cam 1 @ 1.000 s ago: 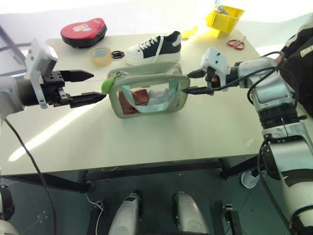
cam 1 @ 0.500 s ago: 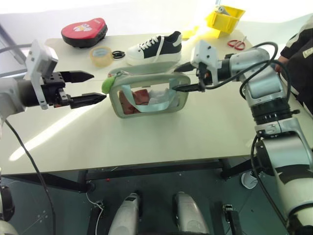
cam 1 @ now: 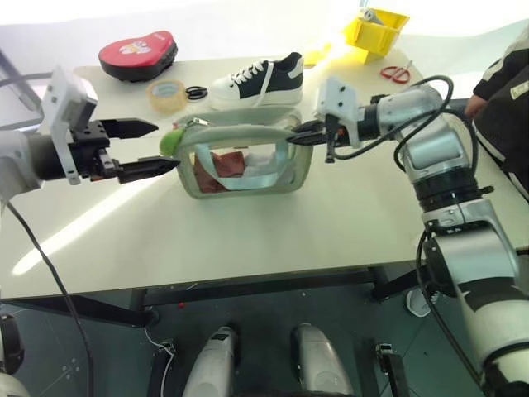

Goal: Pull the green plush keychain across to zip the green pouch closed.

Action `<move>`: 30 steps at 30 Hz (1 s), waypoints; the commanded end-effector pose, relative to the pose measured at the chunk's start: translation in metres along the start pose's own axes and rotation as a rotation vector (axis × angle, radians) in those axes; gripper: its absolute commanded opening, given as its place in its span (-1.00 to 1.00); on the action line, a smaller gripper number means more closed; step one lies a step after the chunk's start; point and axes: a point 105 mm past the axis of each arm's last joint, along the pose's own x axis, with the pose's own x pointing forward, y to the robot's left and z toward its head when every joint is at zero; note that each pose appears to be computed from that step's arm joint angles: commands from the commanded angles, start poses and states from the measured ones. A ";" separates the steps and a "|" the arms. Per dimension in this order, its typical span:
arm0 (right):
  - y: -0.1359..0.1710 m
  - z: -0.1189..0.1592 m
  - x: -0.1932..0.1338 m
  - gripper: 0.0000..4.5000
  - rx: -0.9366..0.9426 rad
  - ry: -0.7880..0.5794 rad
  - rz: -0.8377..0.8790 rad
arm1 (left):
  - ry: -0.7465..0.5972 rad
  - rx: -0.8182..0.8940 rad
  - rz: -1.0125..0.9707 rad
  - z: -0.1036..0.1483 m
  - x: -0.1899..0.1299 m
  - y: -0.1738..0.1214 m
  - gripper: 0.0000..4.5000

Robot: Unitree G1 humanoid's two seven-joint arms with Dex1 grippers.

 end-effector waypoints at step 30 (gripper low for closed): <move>0.014 0.014 -0.013 -0.97 -0.026 -0.074 0.057 | 0.055 -0.023 0.148 -0.022 -0.029 0.039 1.00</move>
